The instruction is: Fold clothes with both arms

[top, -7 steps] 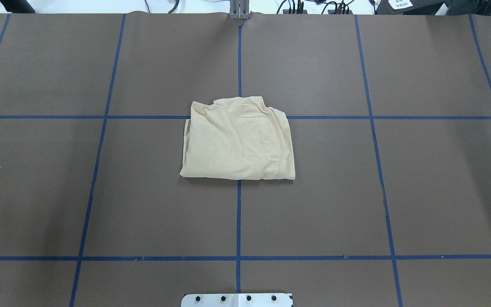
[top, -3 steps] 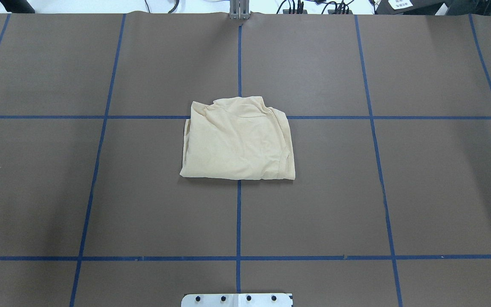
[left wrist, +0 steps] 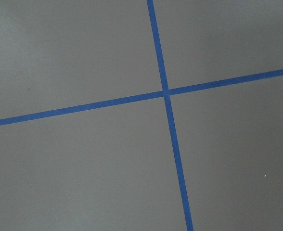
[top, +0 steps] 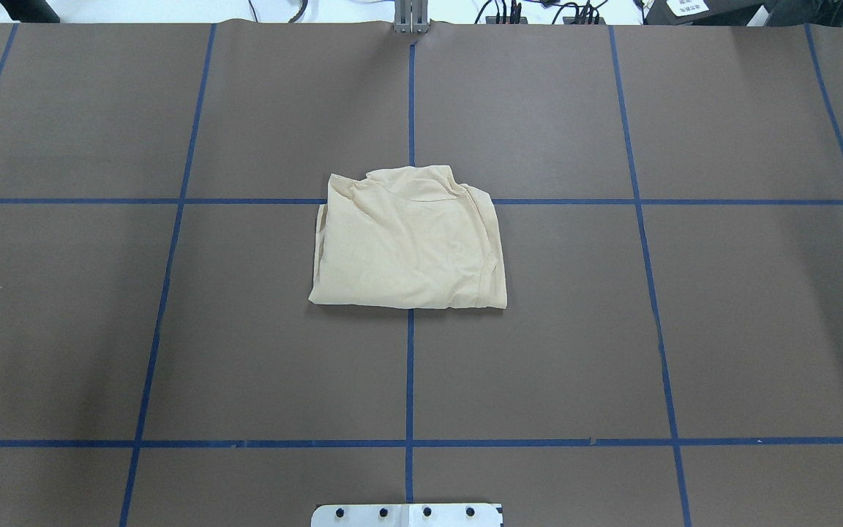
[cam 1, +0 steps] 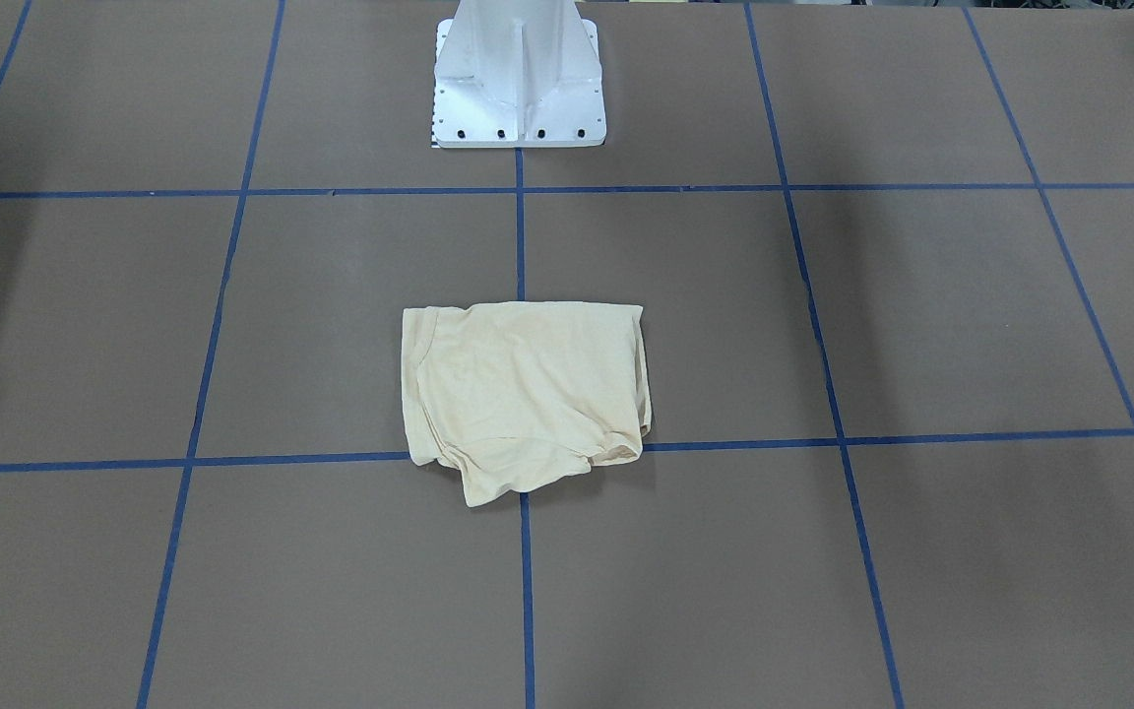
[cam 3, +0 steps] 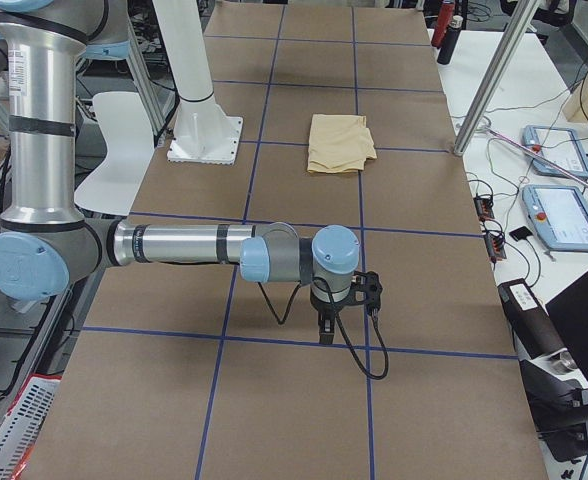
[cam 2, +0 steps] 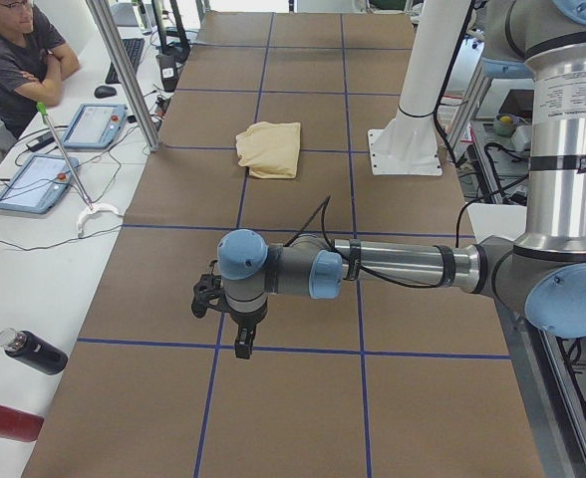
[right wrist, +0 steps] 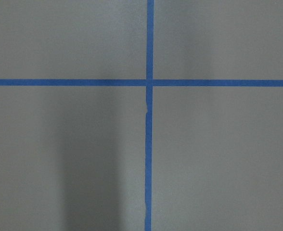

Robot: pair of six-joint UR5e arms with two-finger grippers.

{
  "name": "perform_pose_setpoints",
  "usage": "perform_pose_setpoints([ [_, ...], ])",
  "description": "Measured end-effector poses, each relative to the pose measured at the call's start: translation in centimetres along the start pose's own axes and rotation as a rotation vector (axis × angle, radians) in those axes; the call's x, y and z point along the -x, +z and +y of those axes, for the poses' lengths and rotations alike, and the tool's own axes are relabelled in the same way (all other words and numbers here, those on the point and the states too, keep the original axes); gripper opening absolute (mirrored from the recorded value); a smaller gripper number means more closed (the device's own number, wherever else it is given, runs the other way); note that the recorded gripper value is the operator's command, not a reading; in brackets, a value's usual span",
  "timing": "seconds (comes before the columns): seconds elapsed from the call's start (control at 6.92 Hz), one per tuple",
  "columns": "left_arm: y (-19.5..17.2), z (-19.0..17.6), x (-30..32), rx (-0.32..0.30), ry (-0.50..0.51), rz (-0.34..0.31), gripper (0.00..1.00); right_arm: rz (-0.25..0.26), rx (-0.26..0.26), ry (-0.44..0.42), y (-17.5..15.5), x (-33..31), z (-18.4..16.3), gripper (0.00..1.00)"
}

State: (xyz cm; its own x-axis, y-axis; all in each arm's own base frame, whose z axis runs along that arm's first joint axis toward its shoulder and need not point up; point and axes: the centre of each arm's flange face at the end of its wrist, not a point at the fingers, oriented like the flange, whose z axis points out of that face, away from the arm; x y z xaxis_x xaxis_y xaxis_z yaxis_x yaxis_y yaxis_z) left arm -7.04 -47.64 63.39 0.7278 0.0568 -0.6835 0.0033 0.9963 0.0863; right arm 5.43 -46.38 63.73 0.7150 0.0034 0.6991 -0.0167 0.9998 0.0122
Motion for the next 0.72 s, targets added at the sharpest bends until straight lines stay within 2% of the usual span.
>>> perform_pose_setpoints([
  [0.72,0.02,-0.06,-0.05,0.0,-0.033,-0.002,1.0,0.0,-0.003,0.001,-0.02,0.02,-0.1,1.0],
])
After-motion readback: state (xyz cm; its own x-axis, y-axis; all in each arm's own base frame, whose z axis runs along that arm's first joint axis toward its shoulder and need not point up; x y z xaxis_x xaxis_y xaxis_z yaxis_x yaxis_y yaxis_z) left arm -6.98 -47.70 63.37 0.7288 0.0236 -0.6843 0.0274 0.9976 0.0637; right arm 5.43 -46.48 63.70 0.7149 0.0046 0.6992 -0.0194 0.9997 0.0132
